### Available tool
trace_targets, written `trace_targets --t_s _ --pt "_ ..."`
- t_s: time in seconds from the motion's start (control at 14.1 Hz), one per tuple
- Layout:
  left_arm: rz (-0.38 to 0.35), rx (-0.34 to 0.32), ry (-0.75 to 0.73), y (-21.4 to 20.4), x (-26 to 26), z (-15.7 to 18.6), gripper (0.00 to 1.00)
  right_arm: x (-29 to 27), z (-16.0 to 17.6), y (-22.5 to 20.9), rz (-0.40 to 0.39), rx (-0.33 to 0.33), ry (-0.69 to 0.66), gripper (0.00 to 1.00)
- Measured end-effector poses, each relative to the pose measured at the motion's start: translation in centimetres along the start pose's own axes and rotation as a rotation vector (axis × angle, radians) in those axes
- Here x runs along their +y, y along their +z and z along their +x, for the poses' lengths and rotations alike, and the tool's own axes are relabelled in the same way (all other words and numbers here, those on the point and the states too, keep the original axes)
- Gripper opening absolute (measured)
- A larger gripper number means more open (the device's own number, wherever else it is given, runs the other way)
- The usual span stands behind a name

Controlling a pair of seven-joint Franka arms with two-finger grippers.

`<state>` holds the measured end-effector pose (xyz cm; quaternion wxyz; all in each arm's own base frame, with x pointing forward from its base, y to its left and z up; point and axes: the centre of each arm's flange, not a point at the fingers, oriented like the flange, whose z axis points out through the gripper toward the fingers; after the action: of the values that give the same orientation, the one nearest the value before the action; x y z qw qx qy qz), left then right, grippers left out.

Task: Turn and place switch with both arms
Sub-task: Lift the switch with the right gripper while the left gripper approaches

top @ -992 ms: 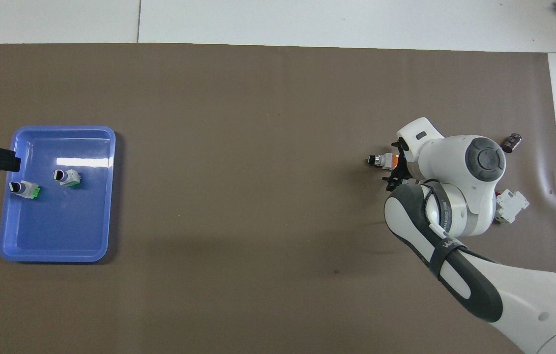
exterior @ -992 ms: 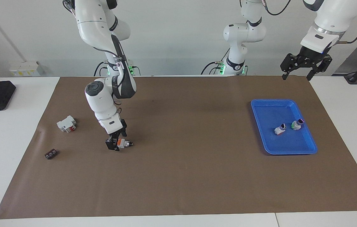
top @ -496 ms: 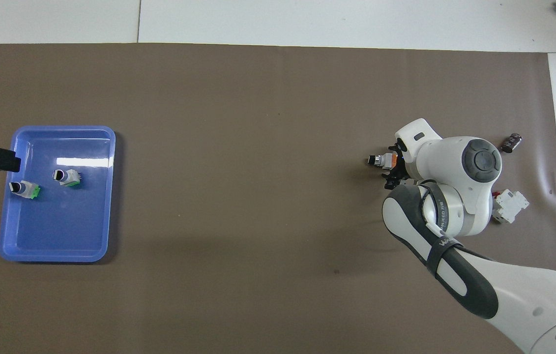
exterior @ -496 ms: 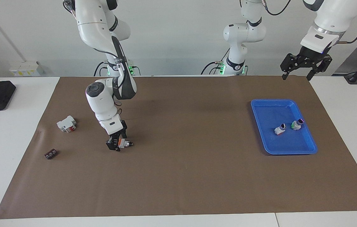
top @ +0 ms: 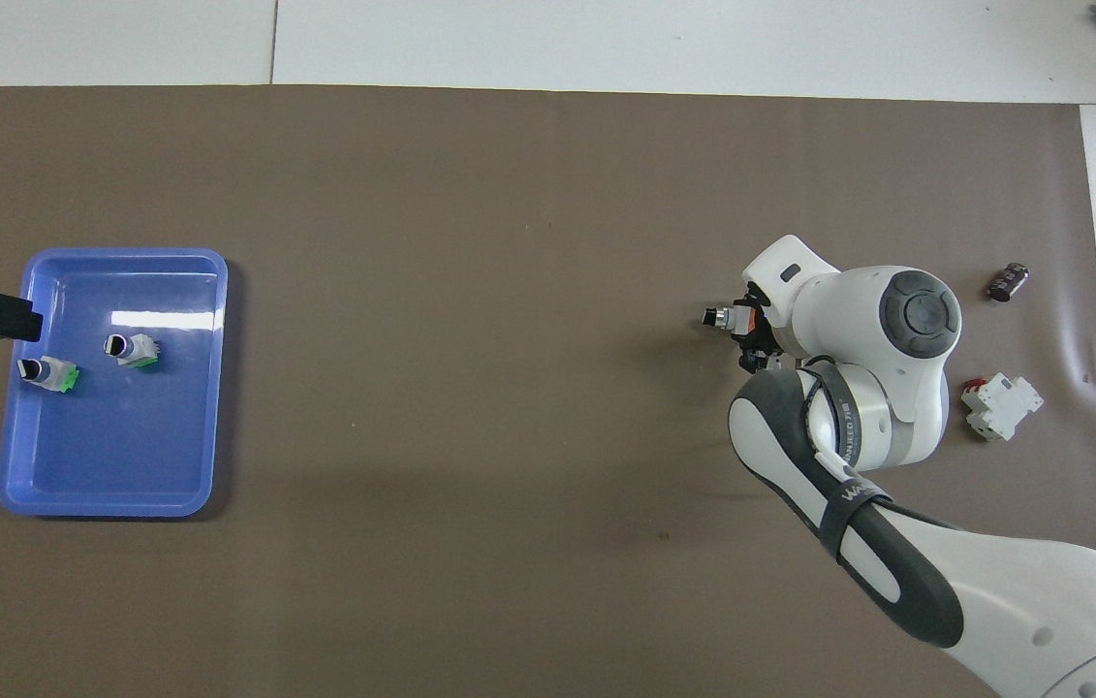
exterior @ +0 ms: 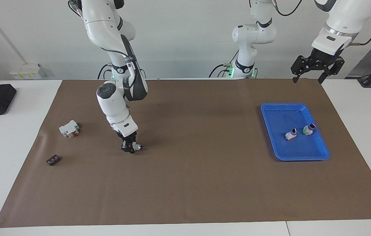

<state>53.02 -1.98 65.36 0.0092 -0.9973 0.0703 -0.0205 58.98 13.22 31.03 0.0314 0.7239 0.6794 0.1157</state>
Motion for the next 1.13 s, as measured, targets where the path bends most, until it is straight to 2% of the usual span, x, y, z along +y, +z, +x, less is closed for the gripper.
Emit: trace_targets --t_s 0.21,0.43,0.57,0.71,0.92,1.13 --pt "0.000 -0.002 0.002 0.0 0.1 0.0 1.00 1.5 3.0 -5.1 -0.077 0.057 -0.048 0.43" --pt "0.000 -0.002 0.005 0.0 0.3 0.0 1.00 1.5 9.4 -8.9 -0.112 0.219 -0.041 0.43" --pt "0.000 0.002 0.005 0.1 0.3 0.1 1.00 0.7 13.6 -10.4 -0.105 0.321 -0.028 0.43" --pt "-0.015 0.010 0.004 0.5 0.5 0.2 1.00 -0.4 16.7 -11.7 -0.093 0.396 -0.014 0.43" --pt "-0.132 0.016 -0.068 2.1 2.1 0.1 1.00 -2.7 21.1 -14.8 -0.080 0.465 0.031 0.43" --pt "-0.219 0.005 -0.111 3.2 3.4 -0.4 1.00 -5.2 24.9 -19.2 -0.089 0.521 0.070 0.43"
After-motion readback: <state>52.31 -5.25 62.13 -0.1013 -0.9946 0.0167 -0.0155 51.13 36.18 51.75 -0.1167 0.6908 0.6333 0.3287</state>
